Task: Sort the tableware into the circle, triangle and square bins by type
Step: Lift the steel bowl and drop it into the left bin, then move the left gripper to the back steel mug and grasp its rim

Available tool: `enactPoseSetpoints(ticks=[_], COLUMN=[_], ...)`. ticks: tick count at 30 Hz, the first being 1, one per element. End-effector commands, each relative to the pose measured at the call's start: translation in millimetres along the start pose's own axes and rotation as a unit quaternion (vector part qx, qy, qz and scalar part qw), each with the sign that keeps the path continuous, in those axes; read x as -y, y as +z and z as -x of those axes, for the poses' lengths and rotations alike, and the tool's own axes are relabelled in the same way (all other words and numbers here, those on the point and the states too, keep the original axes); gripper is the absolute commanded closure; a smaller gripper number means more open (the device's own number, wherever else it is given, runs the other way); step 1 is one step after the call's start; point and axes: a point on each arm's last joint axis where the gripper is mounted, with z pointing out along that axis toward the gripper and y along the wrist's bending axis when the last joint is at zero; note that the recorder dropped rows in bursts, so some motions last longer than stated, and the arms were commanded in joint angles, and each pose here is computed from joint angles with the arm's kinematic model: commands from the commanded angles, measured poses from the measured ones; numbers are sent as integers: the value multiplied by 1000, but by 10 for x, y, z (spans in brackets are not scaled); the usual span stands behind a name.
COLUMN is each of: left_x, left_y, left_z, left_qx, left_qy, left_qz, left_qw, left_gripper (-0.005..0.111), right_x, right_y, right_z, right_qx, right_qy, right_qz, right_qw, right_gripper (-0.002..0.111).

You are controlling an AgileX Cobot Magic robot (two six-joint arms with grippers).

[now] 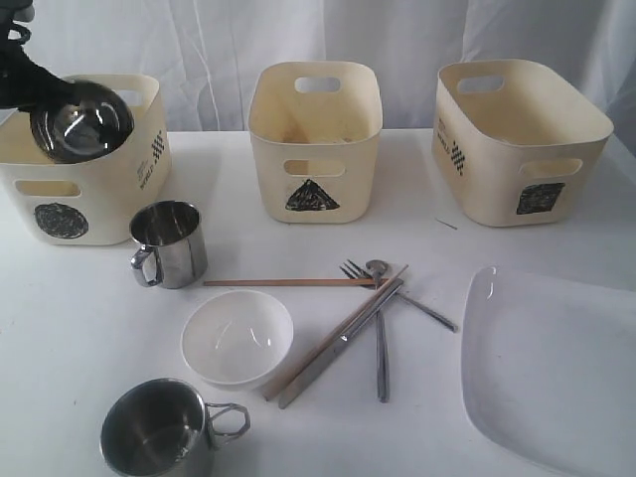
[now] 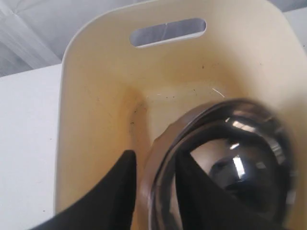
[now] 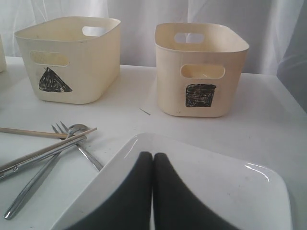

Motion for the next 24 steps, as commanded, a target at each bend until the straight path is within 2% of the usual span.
enactPoseSetpoints(ticks=[1,6,10,15,17,22,24], left_x=[-2,55,283,603,804,1052,1064], left_y=[-247,-677,-1005,-1194,-1258,-1200,-1114], left_z=[151,282,226,-73,-302,-702,-776], left_qx=[28,38,22,-30,-57,-99,-99], left_qy=[-16,-9,5,29,42,72,58], left_qz=[-3,-14,-98,-151,-170,-166,-165], left_qw=[999,999,995,988,983,978,980], left_gripper=[68,72,72,72,72,72,70], right_x=[-1,-1,-1,-1,-1,-1,-1], right_y=[2,2,2,2,2,2,2], right_z=[-7,-7,-7,-7,-7,-7,-7], right_qx=[3,3,3,3,3,3,3], right_qy=[0,0,0,0,0,0,0], right_qz=[1,1,1,1,1,1,1], right_qw=[1000,1000,1000,1000,1000,1000,1000], right_gripper=[108,108,108,108,108,108,108])
